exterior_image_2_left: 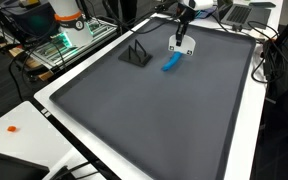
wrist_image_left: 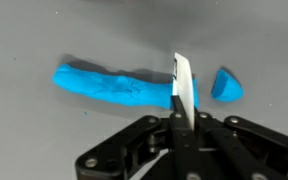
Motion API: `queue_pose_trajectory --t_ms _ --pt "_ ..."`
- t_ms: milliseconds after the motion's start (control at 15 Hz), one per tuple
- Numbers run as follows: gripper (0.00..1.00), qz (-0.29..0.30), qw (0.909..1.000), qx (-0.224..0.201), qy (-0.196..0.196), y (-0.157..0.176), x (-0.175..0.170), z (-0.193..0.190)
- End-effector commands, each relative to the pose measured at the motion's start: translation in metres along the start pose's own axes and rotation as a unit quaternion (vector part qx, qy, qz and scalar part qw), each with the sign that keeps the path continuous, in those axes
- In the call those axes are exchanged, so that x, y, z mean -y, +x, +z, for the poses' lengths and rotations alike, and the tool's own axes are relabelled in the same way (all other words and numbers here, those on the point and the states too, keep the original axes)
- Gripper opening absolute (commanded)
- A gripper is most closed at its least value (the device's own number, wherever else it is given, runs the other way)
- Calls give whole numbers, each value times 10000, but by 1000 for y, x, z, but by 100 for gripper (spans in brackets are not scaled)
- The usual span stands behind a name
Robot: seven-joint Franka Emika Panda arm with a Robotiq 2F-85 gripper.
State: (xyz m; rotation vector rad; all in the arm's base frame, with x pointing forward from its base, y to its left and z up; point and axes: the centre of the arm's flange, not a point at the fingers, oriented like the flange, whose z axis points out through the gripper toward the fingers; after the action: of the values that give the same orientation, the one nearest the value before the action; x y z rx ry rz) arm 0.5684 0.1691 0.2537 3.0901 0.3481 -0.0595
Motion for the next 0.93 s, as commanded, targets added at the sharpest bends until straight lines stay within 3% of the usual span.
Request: queue_pose_trajectory --t_ms 0,867 --pt "1 -166 9998 59 -65 0 0 20" --pt "1 -160 9998 138 38 -7 4 47"
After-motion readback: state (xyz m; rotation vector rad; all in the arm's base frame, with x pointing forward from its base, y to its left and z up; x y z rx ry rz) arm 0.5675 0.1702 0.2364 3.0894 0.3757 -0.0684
